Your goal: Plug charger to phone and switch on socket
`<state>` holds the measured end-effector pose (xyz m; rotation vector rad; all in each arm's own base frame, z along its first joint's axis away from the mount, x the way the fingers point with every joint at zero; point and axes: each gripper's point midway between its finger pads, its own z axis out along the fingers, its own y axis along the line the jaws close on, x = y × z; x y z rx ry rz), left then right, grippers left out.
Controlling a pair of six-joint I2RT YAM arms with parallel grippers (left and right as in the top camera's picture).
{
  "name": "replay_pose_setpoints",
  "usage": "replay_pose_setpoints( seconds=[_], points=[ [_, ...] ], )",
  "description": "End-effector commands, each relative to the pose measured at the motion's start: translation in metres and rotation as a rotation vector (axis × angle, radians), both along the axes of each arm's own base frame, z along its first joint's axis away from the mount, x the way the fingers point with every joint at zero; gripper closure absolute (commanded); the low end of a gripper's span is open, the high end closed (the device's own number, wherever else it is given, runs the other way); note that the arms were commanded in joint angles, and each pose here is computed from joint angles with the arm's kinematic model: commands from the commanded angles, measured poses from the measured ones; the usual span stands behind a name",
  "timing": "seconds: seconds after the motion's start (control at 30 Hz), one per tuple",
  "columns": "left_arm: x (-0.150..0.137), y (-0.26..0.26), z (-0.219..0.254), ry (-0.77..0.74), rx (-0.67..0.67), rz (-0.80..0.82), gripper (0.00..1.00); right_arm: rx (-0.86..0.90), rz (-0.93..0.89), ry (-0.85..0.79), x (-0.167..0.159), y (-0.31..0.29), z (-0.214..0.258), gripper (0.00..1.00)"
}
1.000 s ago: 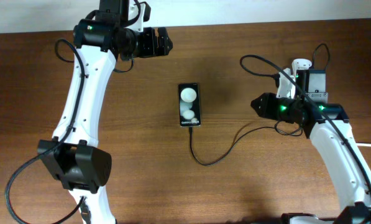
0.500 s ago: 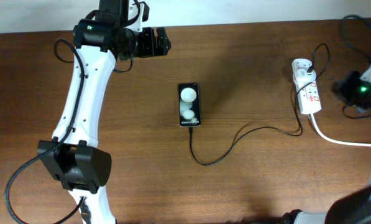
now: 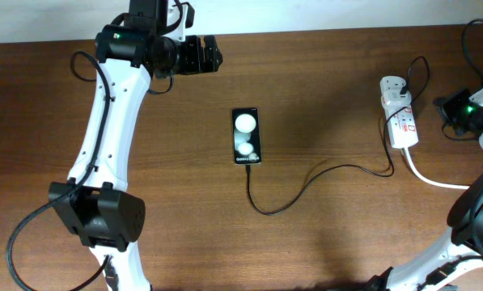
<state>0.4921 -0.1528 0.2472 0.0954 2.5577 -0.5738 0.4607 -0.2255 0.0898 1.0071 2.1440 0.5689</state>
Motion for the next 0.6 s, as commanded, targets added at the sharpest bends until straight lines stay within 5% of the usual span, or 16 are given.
replay_pose_setpoints(
  seconds=[0.0,0.57],
  points=[
    [0.001,0.002,0.001,-0.009,0.013,-0.001,0.01,-0.015,0.012,-0.006,0.005,0.002,0.001,0.96],
    [0.001,0.002,0.001,-0.008,0.013,-0.002,0.01,-0.035,0.099,0.081,0.024,0.035,-0.065,0.96]
  ],
)
